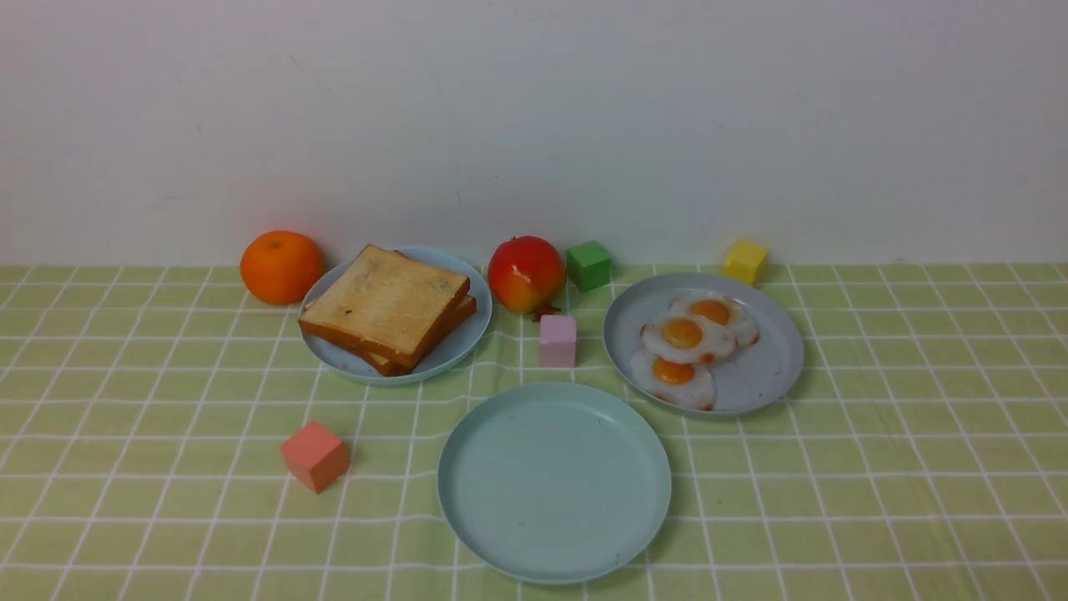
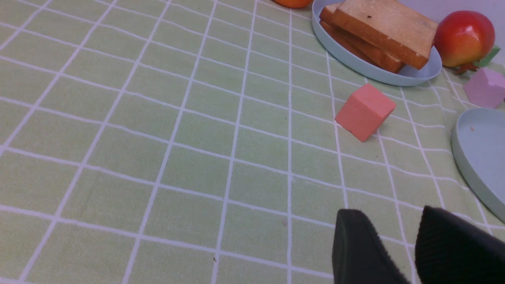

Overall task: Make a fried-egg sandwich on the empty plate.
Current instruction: Use the left arm to grab a slice of bread

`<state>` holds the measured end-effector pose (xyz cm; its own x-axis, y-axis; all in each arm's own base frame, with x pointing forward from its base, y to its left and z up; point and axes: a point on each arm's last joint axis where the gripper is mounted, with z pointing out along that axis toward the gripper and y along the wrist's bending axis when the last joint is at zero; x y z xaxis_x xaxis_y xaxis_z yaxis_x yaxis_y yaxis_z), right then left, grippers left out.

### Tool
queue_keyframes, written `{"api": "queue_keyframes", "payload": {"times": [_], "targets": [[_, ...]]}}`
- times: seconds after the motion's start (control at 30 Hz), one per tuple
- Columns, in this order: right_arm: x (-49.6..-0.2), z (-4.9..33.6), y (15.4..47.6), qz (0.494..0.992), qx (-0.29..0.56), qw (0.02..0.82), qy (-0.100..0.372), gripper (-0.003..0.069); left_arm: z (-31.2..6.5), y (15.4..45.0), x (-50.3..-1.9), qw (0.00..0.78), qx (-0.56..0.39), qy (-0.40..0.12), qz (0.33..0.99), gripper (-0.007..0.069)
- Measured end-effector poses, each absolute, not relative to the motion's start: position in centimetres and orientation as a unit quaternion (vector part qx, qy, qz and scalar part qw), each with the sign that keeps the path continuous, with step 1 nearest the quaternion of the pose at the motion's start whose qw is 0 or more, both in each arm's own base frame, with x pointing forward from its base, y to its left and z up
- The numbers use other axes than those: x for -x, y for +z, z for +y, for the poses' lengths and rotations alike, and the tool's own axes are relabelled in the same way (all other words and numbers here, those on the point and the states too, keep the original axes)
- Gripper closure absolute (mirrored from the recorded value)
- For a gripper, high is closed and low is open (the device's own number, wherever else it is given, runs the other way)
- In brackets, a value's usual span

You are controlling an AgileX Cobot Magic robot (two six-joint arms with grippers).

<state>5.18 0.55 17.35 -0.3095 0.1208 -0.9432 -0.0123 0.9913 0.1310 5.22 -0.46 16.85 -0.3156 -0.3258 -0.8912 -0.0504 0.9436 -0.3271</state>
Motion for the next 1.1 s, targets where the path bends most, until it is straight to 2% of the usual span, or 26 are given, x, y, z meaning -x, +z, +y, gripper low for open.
{"api": "queue_keyframes", "payload": {"times": [0.47, 0.6, 0.63, 0.77, 0.87, 0.97, 1.1], "targets": [[-5.2, 0.5, 17.3, 0.807, -0.034, 0.587, 0.057, 0.0419, -0.4, 17.2, -5.3, 0.589, 0.117, -0.122, 0.791, 0.0387], [-5.2, 0.5, 17.3, 0.807, -0.034, 0.587, 0.057, 0.0419, -0.6, 18.1, -5.5, 0.61, 0.167, -0.196, 0.75, 0.0387], [-5.2, 0.5, 17.3, 0.807, -0.034, 0.587, 0.057, 0.0419, -0.7, 18.6, -5.6, 0.614, 0.223, -0.251, 0.715, 0.0387], [-5.2, 0.5, 17.3, 0.807, -0.034, 0.587, 0.057, 0.0419, -0.6, 19.5, -5.7, 0.605, 0.313, -0.351, 0.642, 0.0387], [-5.2, 0.5, 17.3, 0.807, -0.034, 0.587, 0.057, 0.0419, -0.3, 20.0, -5.7, 0.61, 0.343, -0.382, 0.603, 0.0387], [-5.2, 0.5, 17.3, 0.807, -0.034, 0.587, 0.057, 0.0419, -0.5, 21.1, -5.5, 0.61, 0.334, -0.389, 0.604, 0.0393], [-5.2, 0.5, 17.3, 0.807, -0.034, 0.587, 0.057, 0.0419, -1.1, 24.7, -4.8, 0.631, 0.255, -0.355, 0.641, 0.0453]]}}
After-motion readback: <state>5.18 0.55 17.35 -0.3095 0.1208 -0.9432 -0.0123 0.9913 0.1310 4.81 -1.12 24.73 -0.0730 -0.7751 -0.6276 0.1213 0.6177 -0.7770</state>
